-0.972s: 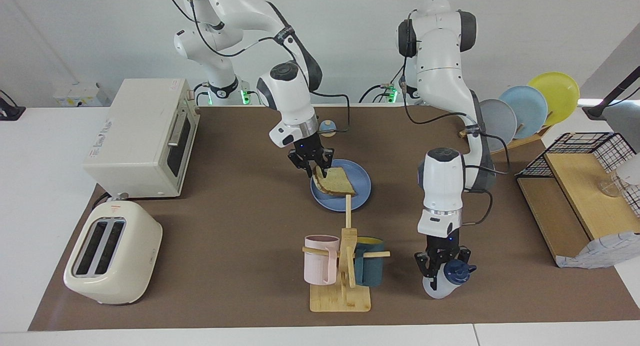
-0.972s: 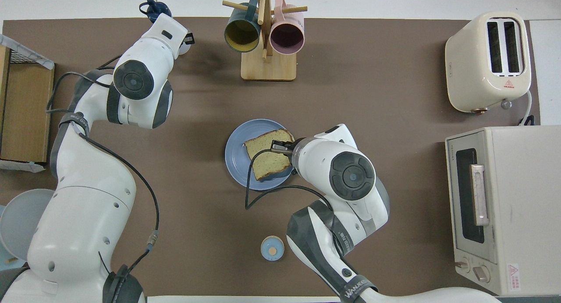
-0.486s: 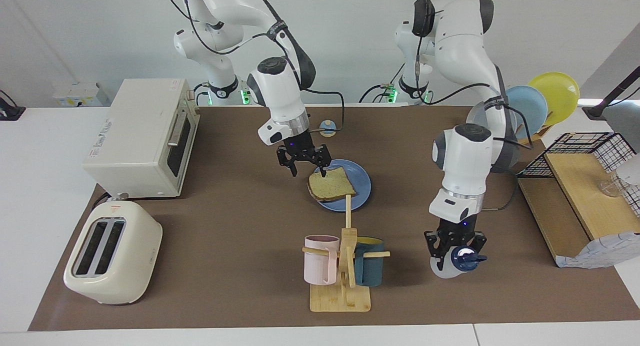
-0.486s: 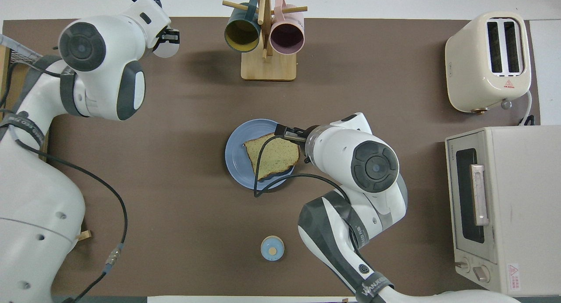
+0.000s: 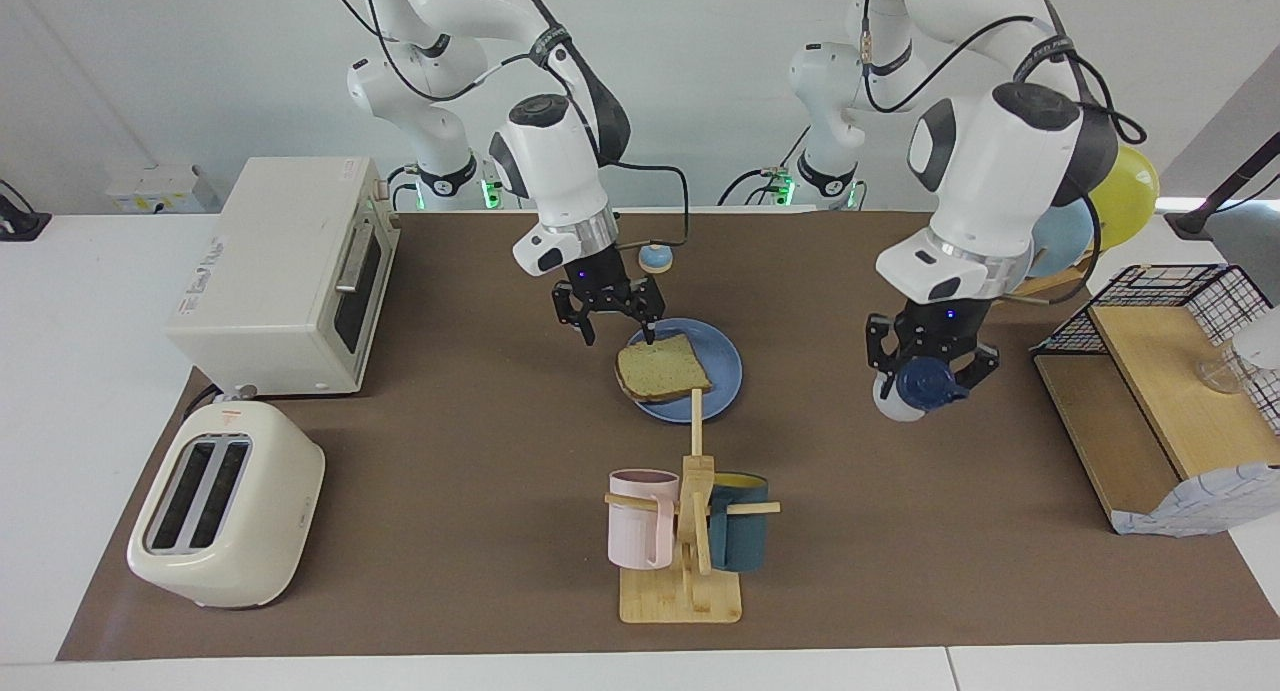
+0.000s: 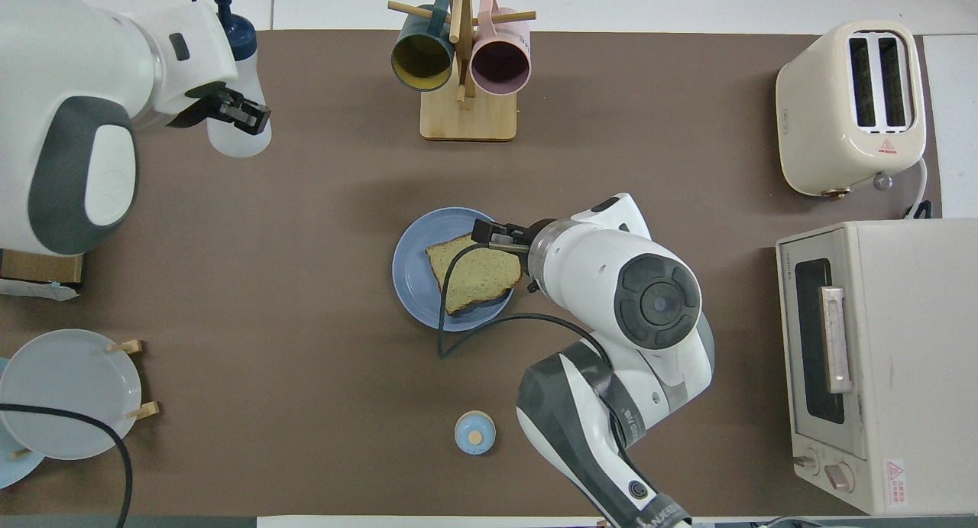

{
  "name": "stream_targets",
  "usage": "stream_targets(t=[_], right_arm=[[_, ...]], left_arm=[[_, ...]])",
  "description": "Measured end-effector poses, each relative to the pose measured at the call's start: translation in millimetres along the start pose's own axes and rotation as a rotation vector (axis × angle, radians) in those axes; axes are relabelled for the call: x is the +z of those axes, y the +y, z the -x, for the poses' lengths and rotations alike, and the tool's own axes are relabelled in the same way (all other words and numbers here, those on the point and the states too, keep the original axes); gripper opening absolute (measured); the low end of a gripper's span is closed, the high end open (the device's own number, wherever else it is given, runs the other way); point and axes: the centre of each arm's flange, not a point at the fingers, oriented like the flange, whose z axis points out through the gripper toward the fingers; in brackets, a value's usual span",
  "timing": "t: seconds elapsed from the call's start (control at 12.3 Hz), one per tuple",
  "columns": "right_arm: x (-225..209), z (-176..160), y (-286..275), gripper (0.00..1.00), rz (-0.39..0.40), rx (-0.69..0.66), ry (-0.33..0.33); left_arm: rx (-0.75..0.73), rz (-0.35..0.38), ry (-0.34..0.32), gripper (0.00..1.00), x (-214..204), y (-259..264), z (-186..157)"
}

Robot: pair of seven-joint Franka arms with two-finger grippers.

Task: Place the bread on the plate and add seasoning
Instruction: 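Carry the bottle toward the plate while the right gripper releases the bread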

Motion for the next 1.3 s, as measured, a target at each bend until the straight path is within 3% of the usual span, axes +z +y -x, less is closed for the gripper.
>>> stream_targets(t=[0.32,0.57,0.81,0.97,1.13,1.21,1.3], right_arm=[[-21,-6,-12,1.0,0.059,-0.024,-0.116],[-82,-38,-21,1.0,-0.07,0.134,-0.252],[-140,-33,-29,1.0,-0.161,0.17,-0.304],[-176,-17,-47,1.0,-0.206,0.207,-0.305],[-203,7,-85,0.96,-0.241,0.251,-0.312],[-210,22,-105,0.86,-0.263,0.269,-0.311],[-214,37,-122,0.84,-0.283,0.279,-0.311]], left_arm=[[0.343,0.131,-0.143,0.46,-64,58,57],[0.501,0.184,-0.177,0.46,-61,97,85],[0.607,0.213,-0.183,0.46,-57,128,112],[0.698,0.219,-0.162,0.46,-59,143,126],[0.738,0.224,-0.155,0.46,-53,146,137],[0.75,0.229,-0.152,0.46,-49,148,141],[0.76,0.233,-0.141,0.46,-47,151,143]])
